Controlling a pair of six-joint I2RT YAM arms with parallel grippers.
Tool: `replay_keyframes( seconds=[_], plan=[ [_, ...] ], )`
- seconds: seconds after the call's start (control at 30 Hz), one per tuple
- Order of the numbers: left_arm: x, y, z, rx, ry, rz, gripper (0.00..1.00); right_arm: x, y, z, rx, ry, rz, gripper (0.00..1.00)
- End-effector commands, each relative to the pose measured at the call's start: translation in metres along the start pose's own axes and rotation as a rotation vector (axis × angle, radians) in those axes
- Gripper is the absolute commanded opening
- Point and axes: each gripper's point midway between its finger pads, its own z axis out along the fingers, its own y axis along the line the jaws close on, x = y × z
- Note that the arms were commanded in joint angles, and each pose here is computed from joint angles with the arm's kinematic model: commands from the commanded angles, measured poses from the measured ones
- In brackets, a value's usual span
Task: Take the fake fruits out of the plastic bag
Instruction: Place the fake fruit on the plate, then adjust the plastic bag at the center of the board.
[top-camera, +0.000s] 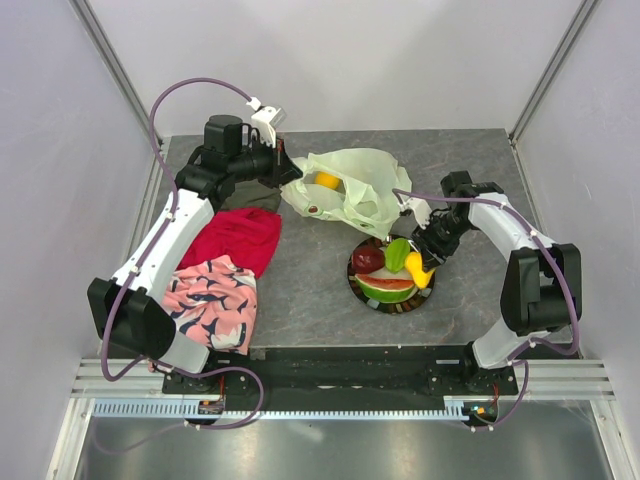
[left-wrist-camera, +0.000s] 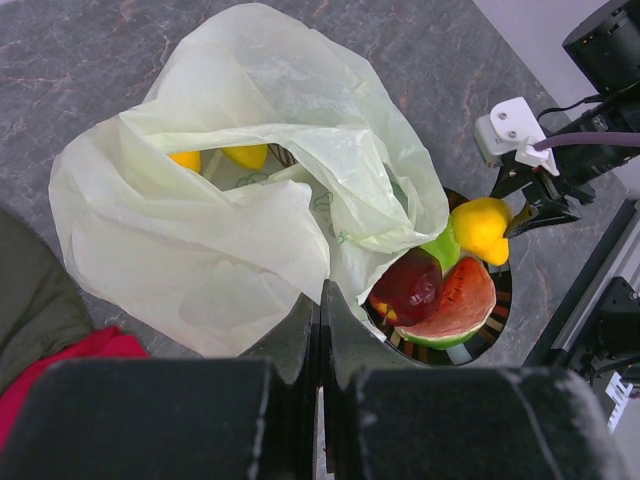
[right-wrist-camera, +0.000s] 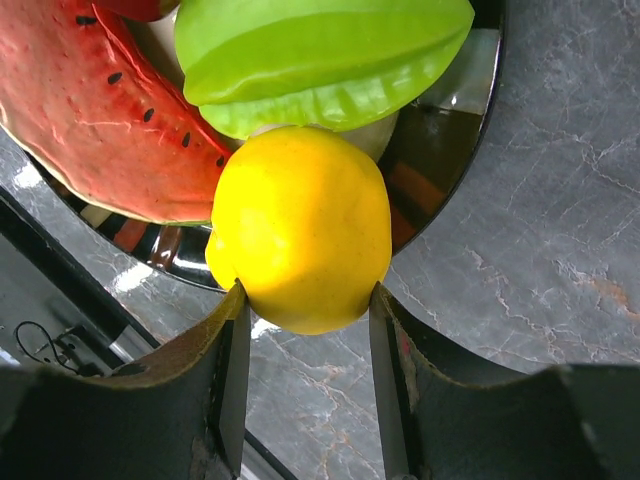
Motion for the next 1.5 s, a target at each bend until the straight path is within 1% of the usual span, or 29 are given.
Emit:
replay_keyframes(
  seconds=[0.0,0.1,0.17,0.2,0.33,0.37,0.4,0.43,0.53,0.57,0.6,0.63,0.67,0.7,0.77,0.8,0.83,0.87,0.93,0.97,1.03,1.07,1.1,1.13,1.17,1.2,1.27,1.4,1.47],
  plan=[
    [-0.011,-0.008,-0.005,0.024,-0.042,0.018,0.02,-0.014,-0.015,0.002,0.045,-0.044,-0.006,0.4],
    [-0.009,-0.007,-0.001,0.031,-0.035,0.007,0.02,-0.018,-0.018,0.003,0.054,-0.054,0.024,0.4],
    [-0.011,-0.009,-0.001,0.042,-0.036,0.004,0.02,-0.016,-0.017,0.004,0.05,-0.045,0.027,0.43],
    [-0.011,-0.009,0.001,0.045,-0.035,-0.002,0.02,-0.014,-0.018,0.004,0.056,-0.033,0.028,0.5],
    [-0.011,-0.011,0.003,0.062,-0.031,-0.011,0.02,-0.009,-0.014,-0.01,0.088,-0.022,0.028,0.64],
    [-0.011,-0.011,0.003,0.06,-0.031,-0.011,0.02,-0.016,-0.016,-0.02,0.103,-0.045,0.027,0.76],
    [-0.01,-0.01,0.004,0.06,-0.028,-0.011,0.02,-0.021,-0.007,-0.031,0.087,-0.068,0.038,0.98],
    [-0.009,-0.01,0.004,0.06,-0.028,-0.011,0.02,-0.026,-0.004,-0.039,0.085,-0.087,0.037,0.98],
    [-0.004,-0.011,0.004,0.066,-0.018,-0.016,0.02,-0.053,0.009,-0.071,0.06,-0.172,0.022,0.98],
    [-0.002,-0.01,0.004,0.066,-0.012,-0.019,0.02,-0.068,0.008,-0.087,0.076,-0.22,0.006,0.98],
    [0.004,-0.009,0.005,0.065,-0.003,-0.025,0.02,-0.075,0.009,-0.093,0.067,-0.236,0.007,0.98],
    [0.005,-0.009,0.004,0.064,0.001,-0.024,0.02,-0.085,0.014,-0.098,0.036,-0.271,0.018,0.98],
    [0.009,-0.009,0.004,0.063,0.01,-0.018,0.02,-0.1,0.012,-0.111,0.048,-0.32,0.003,0.98],
    [0.012,-0.007,0.004,0.06,0.018,-0.018,0.02,-0.111,0.011,-0.112,0.031,-0.347,0.008,0.98],
    [0.013,-0.007,0.003,0.056,0.024,-0.005,0.02,-0.143,0.008,-0.125,0.028,-0.45,0.025,0.98],
    [0.014,-0.007,0.001,0.054,0.028,-0.001,0.01,-0.154,0.003,-0.123,0.018,-0.473,0.033,0.98],
    [0.014,-0.009,0.0,0.06,0.029,0.006,0.02,-0.172,-0.002,-0.126,0.03,-0.526,0.009,0.98],
    [0.014,-0.01,-0.002,0.063,0.028,0.022,0.02,-0.189,0.004,-0.128,0.006,-0.566,0.014,0.98],
    [0.022,-0.01,-0.002,0.068,0.051,0.023,0.02,-0.219,0.002,-0.124,-0.004,-0.633,-0.033,0.96],
    [0.025,-0.009,-0.003,0.069,0.061,0.031,0.02,-0.234,0.014,-0.116,-0.03,-0.643,-0.046,0.94],
    [0.03,-0.011,-0.006,0.073,0.078,0.034,0.02,-0.257,0.013,-0.097,-0.024,-0.661,-0.071,0.91],
    [0.029,-0.012,-0.007,0.077,0.078,0.043,0.02,-0.268,0.024,-0.088,-0.047,-0.662,-0.095,0.87],
    [0.025,-0.016,-0.012,0.085,0.07,0.048,0.02,-0.278,0.022,-0.072,-0.064,-0.661,-0.063,0.84],
    [0.024,-0.02,-0.015,0.1,0.073,0.048,0.02,-0.288,0.024,-0.069,-0.072,-0.669,-0.057,0.81],
    [0.022,-0.024,-0.018,0.108,0.069,0.051,0.02,-0.296,0.03,-0.062,-0.09,-0.668,-0.038,0.76],
    [0.015,-0.027,-0.022,0.117,0.053,0.088,0.02,-0.303,0.025,-0.047,-0.1,-0.659,0.022,0.72],
    [0.009,-0.034,-0.03,0.132,0.037,0.113,0.02,-0.315,0.026,-0.038,-0.096,-0.665,0.047,0.65],
    [0.002,-0.041,-0.035,0.159,0.021,0.13,0.02,-0.332,0.018,-0.016,-0.046,-0.661,0.063,0.57],
    [0.001,-0.047,-0.036,0.188,0.02,0.128,0.02,-0.342,0.017,-0.013,-0.026,-0.67,0.061,0.54]
  ],
)
